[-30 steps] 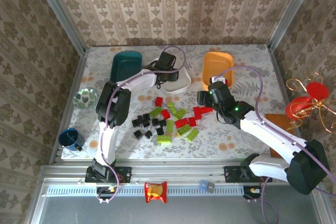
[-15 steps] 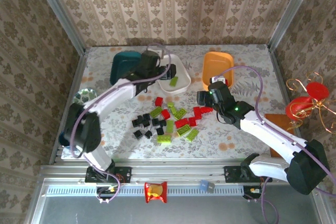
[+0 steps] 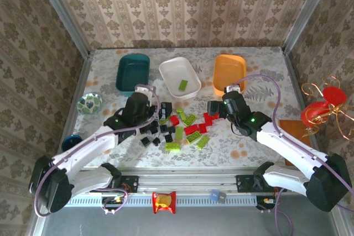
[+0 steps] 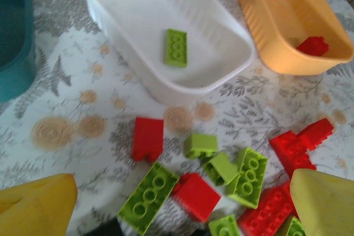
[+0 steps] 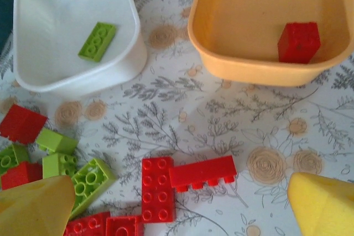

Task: Sort the legos into containers by color
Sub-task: Pick up the lego from the bottom-left of the table.

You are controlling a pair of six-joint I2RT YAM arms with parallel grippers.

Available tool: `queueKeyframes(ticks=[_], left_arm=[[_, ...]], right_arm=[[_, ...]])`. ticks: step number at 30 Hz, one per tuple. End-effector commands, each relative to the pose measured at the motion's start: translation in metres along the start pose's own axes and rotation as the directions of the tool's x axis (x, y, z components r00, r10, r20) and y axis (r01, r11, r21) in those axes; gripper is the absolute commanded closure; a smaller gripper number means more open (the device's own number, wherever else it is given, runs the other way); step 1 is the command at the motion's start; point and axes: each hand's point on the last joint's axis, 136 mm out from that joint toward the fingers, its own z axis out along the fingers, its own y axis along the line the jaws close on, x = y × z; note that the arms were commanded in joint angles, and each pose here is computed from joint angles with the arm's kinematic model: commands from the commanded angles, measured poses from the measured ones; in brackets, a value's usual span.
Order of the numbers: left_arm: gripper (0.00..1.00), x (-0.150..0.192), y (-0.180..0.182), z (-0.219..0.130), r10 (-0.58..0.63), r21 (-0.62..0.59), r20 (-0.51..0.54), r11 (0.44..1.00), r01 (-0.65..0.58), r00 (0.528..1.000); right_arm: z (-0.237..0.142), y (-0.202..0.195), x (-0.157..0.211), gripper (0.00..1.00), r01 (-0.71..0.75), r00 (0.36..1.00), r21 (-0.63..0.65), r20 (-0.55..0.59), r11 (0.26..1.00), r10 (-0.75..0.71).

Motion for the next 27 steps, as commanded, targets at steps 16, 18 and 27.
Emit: queueKeyframes(ticks=[16, 18, 27], left_arm=[[0.36, 0.12, 0.091, -0.019, -0.316, -0.321, -0.214, 0.917, 0.239, 0.924], [0.37, 0.12, 0.09, -0.019, -0.341, -0.293, -0.204, 0.916, 0.275, 0.918], [0.27, 0.156, 0.086, -0.038, -0.385, -0.352, -0.326, 0.897, 0.267, 0.863]], right_arm=[[0.017, 0.009, 0.048, 0.04, -0.034, 0.99, -0.078, -0.143, 0.996, 0.023], [0.016, 0.01, 0.047, 0.04, -0.03, 0.99, -0.08, -0.141, 0.996, 0.019], [0.018, 0.008, 0.044, 0.04, -0.019, 0.991, -0.071, -0.13, 0.997, 0.01]])
